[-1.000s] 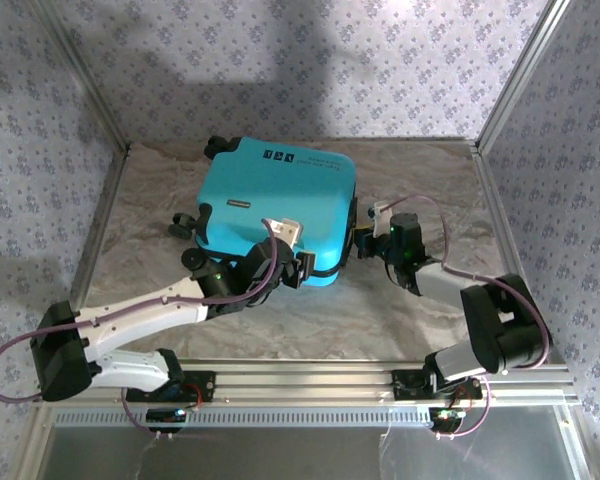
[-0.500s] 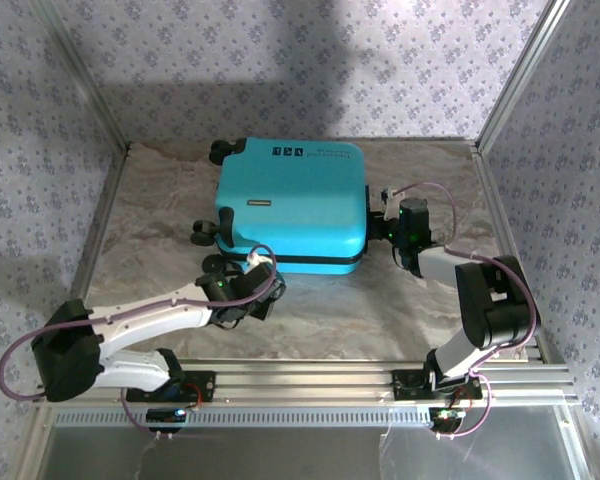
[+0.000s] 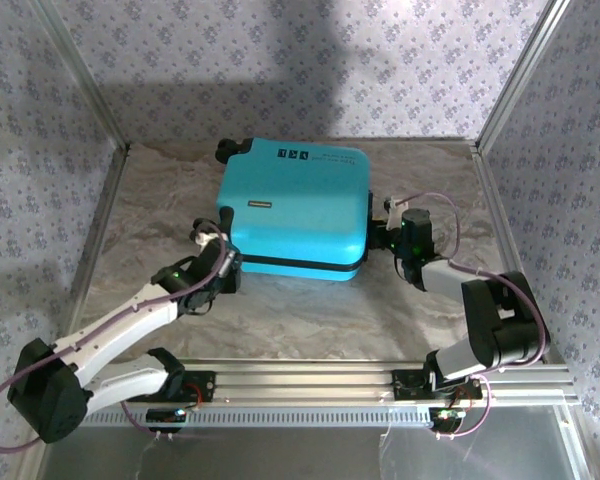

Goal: Pack the luggage

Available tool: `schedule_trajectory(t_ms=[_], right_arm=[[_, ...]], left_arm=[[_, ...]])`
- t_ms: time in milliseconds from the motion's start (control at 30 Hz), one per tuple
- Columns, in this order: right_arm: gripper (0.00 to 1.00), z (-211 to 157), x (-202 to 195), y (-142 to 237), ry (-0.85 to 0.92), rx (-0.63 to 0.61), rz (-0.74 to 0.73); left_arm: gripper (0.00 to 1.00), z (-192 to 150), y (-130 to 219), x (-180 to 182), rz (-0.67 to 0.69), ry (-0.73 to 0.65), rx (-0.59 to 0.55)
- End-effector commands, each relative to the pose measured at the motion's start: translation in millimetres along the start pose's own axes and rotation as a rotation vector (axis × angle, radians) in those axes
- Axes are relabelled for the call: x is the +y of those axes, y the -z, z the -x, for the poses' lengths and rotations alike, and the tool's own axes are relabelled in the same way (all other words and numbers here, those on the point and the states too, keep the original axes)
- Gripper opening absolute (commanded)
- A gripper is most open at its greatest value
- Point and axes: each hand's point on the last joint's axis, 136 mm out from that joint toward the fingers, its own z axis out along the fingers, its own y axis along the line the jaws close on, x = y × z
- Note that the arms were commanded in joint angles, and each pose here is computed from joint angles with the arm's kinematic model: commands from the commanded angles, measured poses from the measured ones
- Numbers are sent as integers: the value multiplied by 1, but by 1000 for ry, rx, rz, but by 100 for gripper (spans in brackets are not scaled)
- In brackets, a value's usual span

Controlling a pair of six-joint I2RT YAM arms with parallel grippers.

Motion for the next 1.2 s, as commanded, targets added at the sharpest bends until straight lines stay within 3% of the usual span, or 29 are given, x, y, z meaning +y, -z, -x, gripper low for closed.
schedule_trajectory(t_ms=[0, 333, 567, 733, 867, 1167], right_arm=[[0, 12, -4, 12, 3, -56, -52], [0, -11, 28, 28, 45, -45, -9], [0, -30, 53, 43, 68, -41, 30], [0, -39, 71, 50, 94, -42, 56], [0, -42, 67, 50, 106, -34, 37], [0, -42, 60, 49, 108, -33, 18]], left_arm=[[55, 17, -7, 11, -2, 38, -25], [54, 86, -41, 47, 2, 188, -79], [54, 146, -55, 55, -1, 199, -127], [52, 180, -73, 84, 63, 260, -95], [52, 188, -54, 68, 31, 245, -112], [56, 170, 45, -20, 65, 0, -244]])
